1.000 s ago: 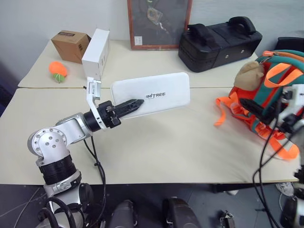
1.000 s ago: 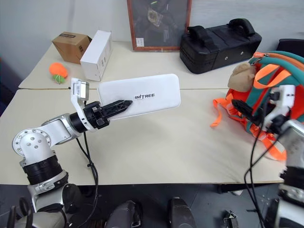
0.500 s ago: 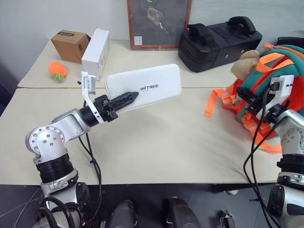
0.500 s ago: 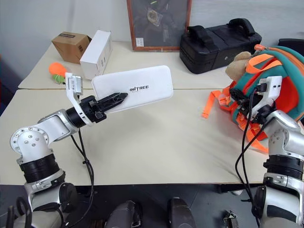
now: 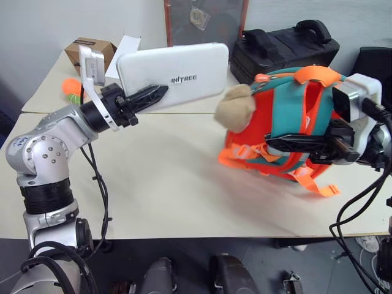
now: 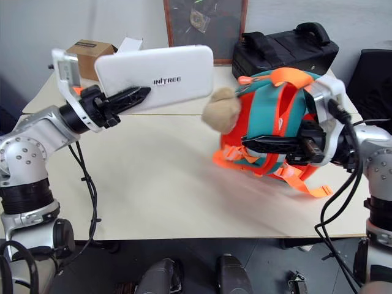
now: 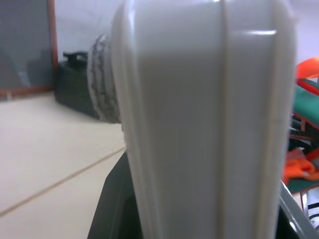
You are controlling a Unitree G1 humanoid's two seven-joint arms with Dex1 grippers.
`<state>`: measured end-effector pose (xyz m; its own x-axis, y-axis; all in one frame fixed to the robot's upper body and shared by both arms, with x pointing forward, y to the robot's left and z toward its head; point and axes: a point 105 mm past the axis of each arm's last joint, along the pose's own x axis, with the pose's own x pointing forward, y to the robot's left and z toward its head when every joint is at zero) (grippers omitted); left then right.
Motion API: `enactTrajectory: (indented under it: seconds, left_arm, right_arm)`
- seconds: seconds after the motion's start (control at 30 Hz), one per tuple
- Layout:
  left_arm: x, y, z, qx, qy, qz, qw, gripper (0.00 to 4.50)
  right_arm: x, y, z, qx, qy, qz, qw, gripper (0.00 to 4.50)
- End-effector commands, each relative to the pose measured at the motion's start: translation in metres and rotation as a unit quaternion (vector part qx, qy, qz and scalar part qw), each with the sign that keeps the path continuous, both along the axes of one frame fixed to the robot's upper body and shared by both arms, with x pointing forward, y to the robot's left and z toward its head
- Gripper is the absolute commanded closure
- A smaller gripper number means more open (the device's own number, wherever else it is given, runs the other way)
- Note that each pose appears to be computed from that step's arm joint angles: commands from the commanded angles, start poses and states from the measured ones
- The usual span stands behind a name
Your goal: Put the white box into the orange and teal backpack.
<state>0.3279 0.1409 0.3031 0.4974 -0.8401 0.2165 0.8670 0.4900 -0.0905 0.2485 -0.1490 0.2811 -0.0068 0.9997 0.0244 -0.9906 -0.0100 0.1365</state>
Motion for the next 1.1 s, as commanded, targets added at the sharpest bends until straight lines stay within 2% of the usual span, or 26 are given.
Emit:
enactTrajectory:
  seconds: [0.03, 0.23, 0.33, 0.43, 0.63, 0.7, 0.83, 0.97, 1.1]
  left_arm:
    - [-0.016, -0.005, 0.023, -0.002, -0.052, -0.03, 0.998, 3.15]
    - [-0.023, -0.014, 0.028, -0.006, -0.06, -0.058, 0.996, 3.15]
    - [-0.025, -0.011, 0.028, 0.01, -0.07, -0.067, 0.995, 3.15]
    - [-0.036, 0.001, 0.037, 0.016, -0.076, -0.09, 0.993, 3.15]
    - [-0.049, 0.007, 0.016, 0.111, -0.063, -0.126, 0.984, 3.15]
    - [-0.047, 0.007, 0.013, 0.127, -0.066, -0.127, 0.982, 3.15]
    - [-0.028, 0.005, 0.002, 0.167, -0.086, -0.097, 0.977, 3.15]
    - [-0.019, 0.009, 0.016, 0.14, -0.104, -0.084, 0.981, 3.15]
    - [-0.022, 0.009, 0.024, 0.127, -0.103, -0.11, 0.98, 3.15]
  right_arm:
    - [-0.02, 0.004, 0.009, 0.0, -0.006, 0.058, 0.998, 4.49]
    - [-0.026, 0.0, -0.011, -0.024, 0.024, 0.067, 0.997, 4.49]
    - [-0.02, -0.004, -0.017, -0.027, 0.03, 0.045, 0.998, 4.49]
    - [-0.012, -0.005, -0.025, -0.033, 0.03, 0.022, 0.999, 4.49]
    - [-0.006, -0.007, -0.032, -0.033, 0.031, 0.001, 0.999, 4.49]
    - [-0.006, -0.006, -0.034, -0.034, 0.031, 0.0, 0.999, 4.49]
    - [-0.01, -0.008, -0.037, -0.04, 0.033, 0.003, 0.999, 4.49]
    - [-0.017, -0.013, -0.039, -0.047, 0.041, 0.01, 0.998, 4.49]
    - [-0.021, -0.019, -0.037, -0.048, 0.044, 0.009, 0.998, 4.49]
